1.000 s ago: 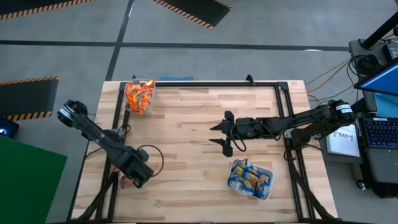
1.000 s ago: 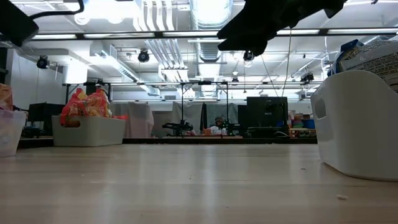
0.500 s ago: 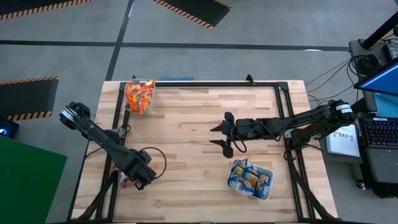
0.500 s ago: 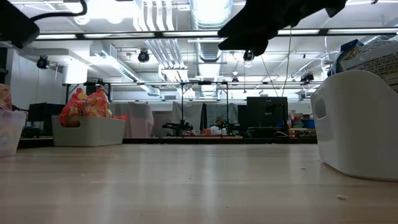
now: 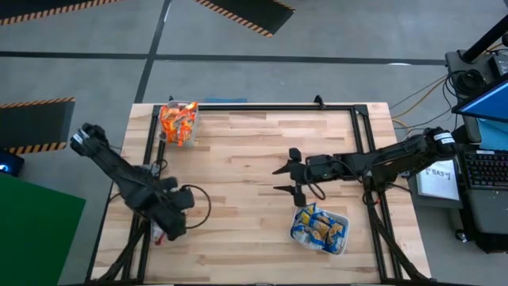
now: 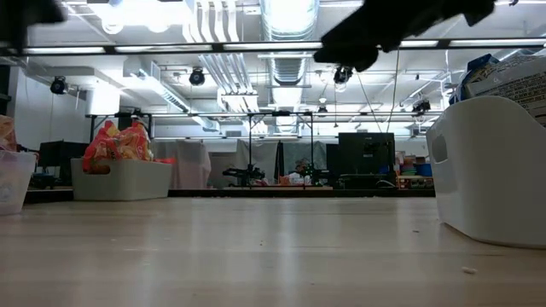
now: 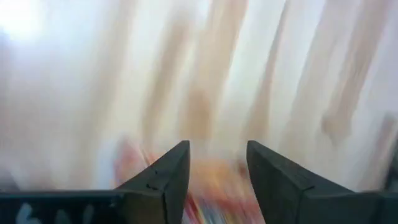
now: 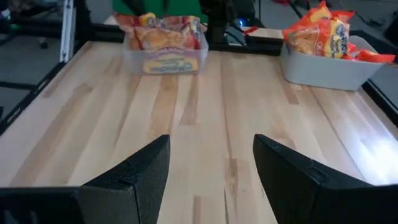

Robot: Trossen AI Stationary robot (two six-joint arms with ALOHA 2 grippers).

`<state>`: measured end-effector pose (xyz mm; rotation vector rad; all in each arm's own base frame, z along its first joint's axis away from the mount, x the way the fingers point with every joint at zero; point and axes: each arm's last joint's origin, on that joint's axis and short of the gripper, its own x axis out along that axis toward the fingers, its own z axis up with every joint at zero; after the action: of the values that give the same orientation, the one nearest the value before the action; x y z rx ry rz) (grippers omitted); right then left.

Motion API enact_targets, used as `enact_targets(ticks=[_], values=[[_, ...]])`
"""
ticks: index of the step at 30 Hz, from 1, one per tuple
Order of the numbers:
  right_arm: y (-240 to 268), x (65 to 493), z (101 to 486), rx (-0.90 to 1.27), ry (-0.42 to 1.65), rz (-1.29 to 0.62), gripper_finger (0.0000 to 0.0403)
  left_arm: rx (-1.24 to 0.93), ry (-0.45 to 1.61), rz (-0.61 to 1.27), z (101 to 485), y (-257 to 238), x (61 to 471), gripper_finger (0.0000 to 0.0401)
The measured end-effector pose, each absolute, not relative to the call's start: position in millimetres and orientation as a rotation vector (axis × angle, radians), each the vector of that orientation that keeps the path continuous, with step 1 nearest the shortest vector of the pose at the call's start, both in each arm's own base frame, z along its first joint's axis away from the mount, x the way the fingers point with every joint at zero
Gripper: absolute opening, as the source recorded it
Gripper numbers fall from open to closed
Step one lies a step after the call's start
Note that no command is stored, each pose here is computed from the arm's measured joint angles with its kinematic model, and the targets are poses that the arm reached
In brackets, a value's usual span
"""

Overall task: Sort Maruchan noodles
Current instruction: Return to Home Position

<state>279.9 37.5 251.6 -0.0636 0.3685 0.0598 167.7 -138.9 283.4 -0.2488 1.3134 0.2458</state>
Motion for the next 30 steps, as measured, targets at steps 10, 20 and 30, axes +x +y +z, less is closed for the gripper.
enact_targets(ticks=[10, 20, 30], values=[[27, 216, 228, -0.136, 0.192, 0.074, 0.0219, 0.185, 0.489, 0.090, 290, -105, 144, 0.0063], [15, 156, 214, -0.107, 0.007, 0.038, 0.0219, 0.111, 0.033, 0.072, 260, -62, 106, 0.0003], [5, 114, 212, -0.159, -0.197, -0.032, 0.0219, 0.121, -0.280, 0.239, 235, -34, 87, 0.0000]])
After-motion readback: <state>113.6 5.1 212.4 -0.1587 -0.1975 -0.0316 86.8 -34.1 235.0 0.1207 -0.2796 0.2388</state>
